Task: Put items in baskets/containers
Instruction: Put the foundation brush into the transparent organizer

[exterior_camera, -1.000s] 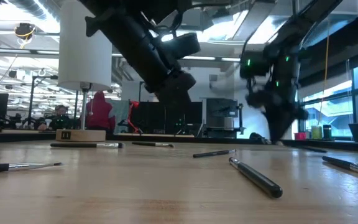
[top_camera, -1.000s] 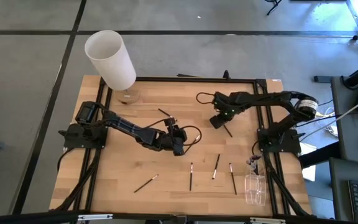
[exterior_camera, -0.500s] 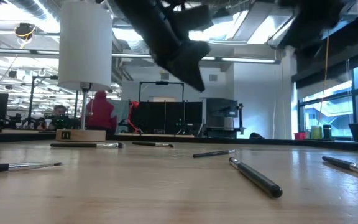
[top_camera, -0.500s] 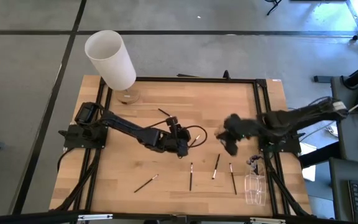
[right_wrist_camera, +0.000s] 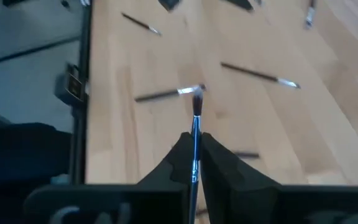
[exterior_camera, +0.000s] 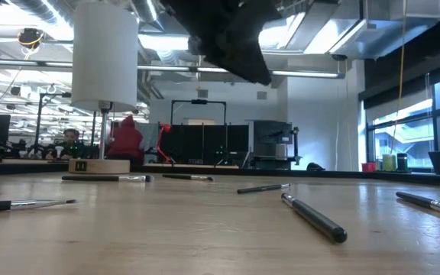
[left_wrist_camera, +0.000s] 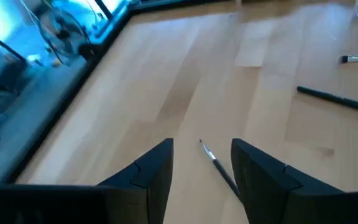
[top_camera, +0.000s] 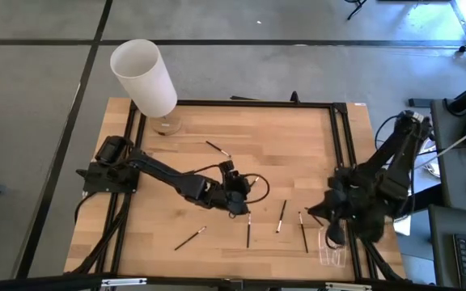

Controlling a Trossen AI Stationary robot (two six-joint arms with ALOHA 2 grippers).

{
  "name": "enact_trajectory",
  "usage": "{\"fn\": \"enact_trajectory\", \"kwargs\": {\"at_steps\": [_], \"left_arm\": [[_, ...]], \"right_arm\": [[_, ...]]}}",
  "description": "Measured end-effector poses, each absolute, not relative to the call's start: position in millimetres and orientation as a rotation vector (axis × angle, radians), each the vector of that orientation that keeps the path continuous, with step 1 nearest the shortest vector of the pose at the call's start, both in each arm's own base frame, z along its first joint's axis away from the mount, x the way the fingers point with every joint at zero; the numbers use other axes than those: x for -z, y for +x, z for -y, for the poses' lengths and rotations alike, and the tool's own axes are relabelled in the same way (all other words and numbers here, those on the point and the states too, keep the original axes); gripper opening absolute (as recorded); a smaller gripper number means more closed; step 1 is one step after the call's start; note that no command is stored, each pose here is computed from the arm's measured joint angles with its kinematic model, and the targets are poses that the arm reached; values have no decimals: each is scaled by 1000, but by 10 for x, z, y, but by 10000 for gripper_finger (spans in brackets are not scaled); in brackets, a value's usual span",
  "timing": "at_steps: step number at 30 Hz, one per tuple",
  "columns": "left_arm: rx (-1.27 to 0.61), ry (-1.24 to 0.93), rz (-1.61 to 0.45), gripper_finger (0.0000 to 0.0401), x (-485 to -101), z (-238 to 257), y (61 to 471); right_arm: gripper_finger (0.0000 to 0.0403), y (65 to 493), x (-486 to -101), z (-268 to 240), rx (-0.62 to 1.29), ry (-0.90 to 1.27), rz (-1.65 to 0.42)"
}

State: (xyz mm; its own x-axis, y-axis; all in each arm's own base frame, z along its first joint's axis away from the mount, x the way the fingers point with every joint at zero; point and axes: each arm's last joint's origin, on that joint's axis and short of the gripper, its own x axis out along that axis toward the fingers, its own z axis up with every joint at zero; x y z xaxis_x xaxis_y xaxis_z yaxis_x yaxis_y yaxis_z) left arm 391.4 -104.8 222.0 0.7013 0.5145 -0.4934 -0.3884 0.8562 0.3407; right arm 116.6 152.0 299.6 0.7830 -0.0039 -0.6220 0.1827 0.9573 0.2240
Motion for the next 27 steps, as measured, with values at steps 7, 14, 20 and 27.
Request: {"fn": "enact_trajectory", "kwargs": {"at_steps": [7,14,20,27], "left_arm": [[-531,269,-549,157,-2392,1096,3971],[-520,283,-551,157,-2412,1102,3979],[-520,283,-549,157,-2414,1105,3980],[-517,294,-556,157,-2410,1104,3977]], "right_arm": [[21,940,-2731,-1706,217,287,-808],[21,892,-2556,-1934,220,276,-836],[31,898,-2448,-2007,263,281,-875],[59,891,-2419,-2016,280,291,-914]]}}
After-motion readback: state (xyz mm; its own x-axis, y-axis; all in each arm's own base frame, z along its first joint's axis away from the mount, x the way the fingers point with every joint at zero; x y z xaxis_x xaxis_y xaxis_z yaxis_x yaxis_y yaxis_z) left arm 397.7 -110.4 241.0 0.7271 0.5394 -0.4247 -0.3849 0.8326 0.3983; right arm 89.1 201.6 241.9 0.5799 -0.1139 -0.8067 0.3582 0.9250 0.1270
